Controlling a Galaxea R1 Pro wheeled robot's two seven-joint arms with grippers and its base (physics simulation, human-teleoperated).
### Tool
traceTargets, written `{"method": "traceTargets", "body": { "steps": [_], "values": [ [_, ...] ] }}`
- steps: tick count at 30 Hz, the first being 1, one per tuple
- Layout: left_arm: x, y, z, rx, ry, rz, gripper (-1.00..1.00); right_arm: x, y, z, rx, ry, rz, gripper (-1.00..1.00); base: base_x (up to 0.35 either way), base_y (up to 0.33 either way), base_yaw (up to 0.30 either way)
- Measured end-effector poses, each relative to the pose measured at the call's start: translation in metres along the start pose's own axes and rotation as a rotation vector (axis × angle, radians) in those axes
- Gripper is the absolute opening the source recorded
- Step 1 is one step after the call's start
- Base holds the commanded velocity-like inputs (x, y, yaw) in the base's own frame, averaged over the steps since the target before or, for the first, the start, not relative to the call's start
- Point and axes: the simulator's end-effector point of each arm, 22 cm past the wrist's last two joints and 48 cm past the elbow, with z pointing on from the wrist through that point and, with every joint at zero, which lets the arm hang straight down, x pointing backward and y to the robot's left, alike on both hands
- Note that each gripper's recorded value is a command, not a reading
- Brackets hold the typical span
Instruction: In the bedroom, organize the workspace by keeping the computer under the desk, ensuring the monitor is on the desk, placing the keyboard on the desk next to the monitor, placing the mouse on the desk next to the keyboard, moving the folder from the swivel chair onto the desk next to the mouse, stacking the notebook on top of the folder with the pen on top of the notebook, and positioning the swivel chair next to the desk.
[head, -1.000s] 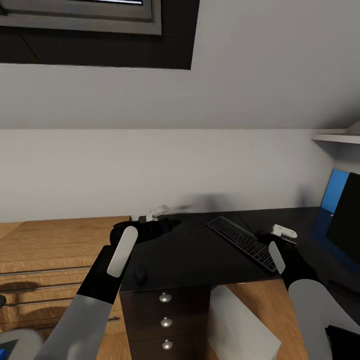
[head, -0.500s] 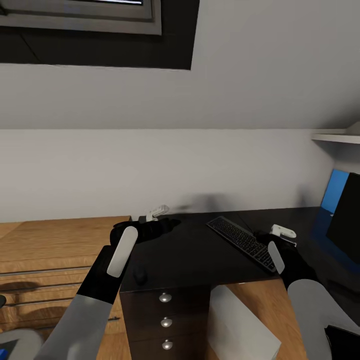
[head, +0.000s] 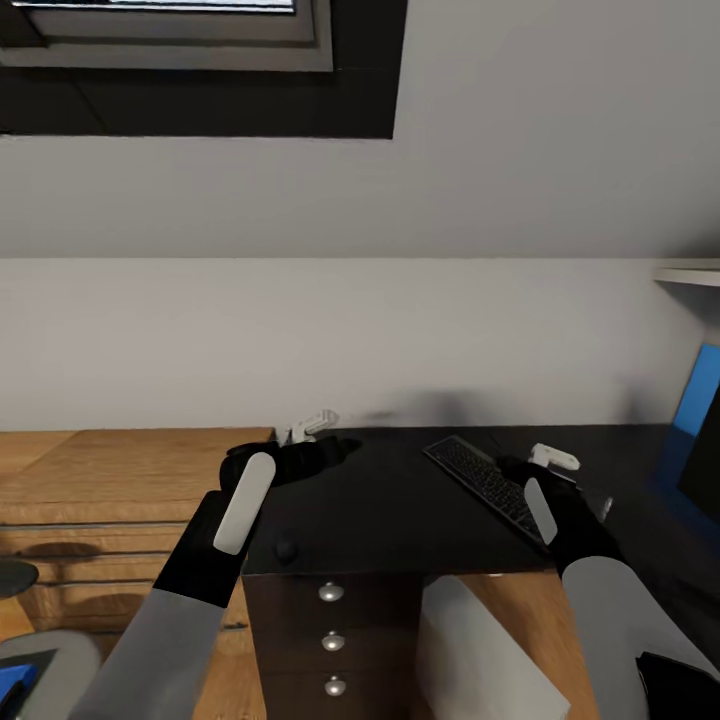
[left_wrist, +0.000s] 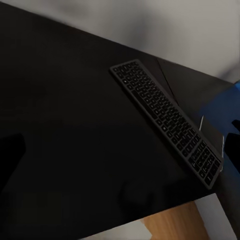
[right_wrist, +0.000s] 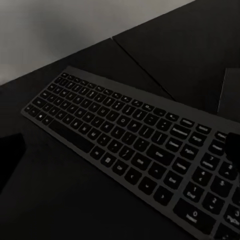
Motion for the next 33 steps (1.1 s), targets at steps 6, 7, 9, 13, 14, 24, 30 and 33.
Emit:
{"method": "traceTargets", "body": {
  "steps": [6,7,9,13,14,24,30,33],
  "values": [
    [0.000,0.001,0.000,-0.001,0.001,-0.001,1.00,0.001,0.000,0.000,0.000,0.001,0.000,1.00,0.000,-0.005,0.238],
    [0.001,0.001,0.001,-0.001,0.001,-0.001,1.00,0.001,0.000,0.000,0.000,0.002,0.000,1.00,0.000,-0.002,0.123],
    [0.001,0.001,0.001,-0.001,0.002,-0.001,1.00,0.001,0.000,0.001,0.000,0.002,-0.001,1.00,0.000,-0.001,0.088],
    [0.001,0.001,0.001,0.000,0.002,-0.001,1.00,0.001,0.000,0.001,0.001,0.003,-0.002,1.00,0.000,-0.010,0.041],
    [0.001,0.001,0.001,0.000,0.002,-0.001,1.00,0.001,0.000,0.001,0.001,0.003,-0.002,1.00,0.000,-0.050,0.016],
    [0.001,0.001,0.001,-0.002,0.001,0.000,1.00,0.000,-0.002,0.001,0.003,0.000,-0.003,1.00,0.044,-0.211,0.003],
    [0.001,0.001,0.001,-0.001,0.002,-0.001,1.00,0.000,-0.004,0.002,0.004,-0.003,-0.005,1.00,0.012,-0.064,0.000],
    [0.000,0.001,0.001,-0.003,0.000,0.001,1.00,-0.003,-0.012,0.003,0.016,-0.021,-0.008,1.00,0.096,-0.100,0.000]
  ]
}}
